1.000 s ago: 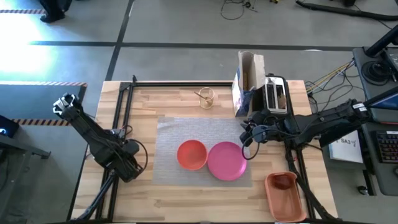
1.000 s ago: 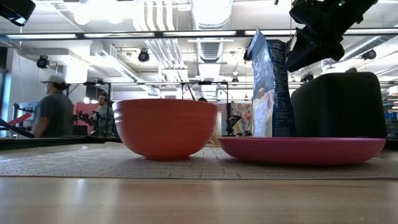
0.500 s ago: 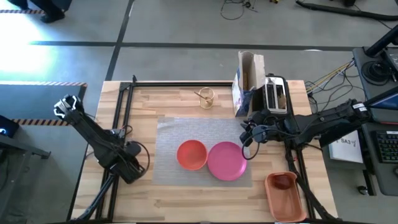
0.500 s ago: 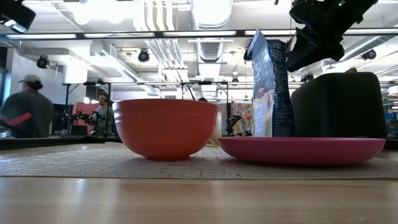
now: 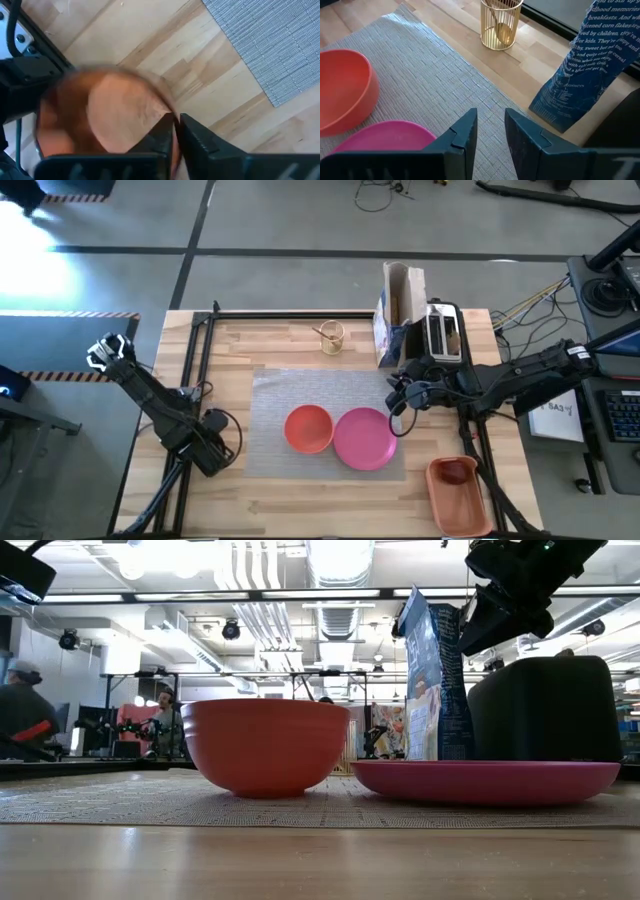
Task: Arrange a breakfast setting
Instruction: Put the orange cup to the top right of the orange bowl on the gray table mat, then pour the cereals from the blue cereal box into the orange bowl
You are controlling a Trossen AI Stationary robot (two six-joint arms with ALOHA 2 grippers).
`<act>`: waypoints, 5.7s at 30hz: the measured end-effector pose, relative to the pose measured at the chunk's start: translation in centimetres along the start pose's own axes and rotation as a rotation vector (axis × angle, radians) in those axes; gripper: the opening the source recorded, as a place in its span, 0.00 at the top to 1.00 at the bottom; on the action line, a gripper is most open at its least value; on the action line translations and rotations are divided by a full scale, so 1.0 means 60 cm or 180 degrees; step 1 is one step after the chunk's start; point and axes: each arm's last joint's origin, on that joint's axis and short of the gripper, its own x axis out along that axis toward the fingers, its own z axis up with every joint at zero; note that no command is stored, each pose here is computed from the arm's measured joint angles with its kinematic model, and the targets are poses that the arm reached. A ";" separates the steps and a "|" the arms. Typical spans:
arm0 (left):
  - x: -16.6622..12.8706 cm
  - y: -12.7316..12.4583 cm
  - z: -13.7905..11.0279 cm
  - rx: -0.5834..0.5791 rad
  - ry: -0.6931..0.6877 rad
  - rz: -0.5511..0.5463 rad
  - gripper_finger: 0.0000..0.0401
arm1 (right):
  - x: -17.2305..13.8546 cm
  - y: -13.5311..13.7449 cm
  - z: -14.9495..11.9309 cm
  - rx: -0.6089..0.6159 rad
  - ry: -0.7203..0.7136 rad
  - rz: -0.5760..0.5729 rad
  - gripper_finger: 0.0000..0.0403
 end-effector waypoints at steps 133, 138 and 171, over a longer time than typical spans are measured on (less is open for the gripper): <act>-0.050 -0.041 0.105 0.1256 -0.3813 -0.1427 0.77 | 0.015 0.018 0.022 0.0660 -0.0283 0.0197 0.81; -0.051 -0.015 0.103 0.1317 -0.3798 -0.1365 0.77 | 0.018 0.019 0.027 0.0958 -0.0326 0.0210 0.81; 0.006 0.099 0.082 0.1305 -0.3803 -0.1975 0.77 | 0.057 0.059 0.109 0.0622 0.0760 -0.1657 0.46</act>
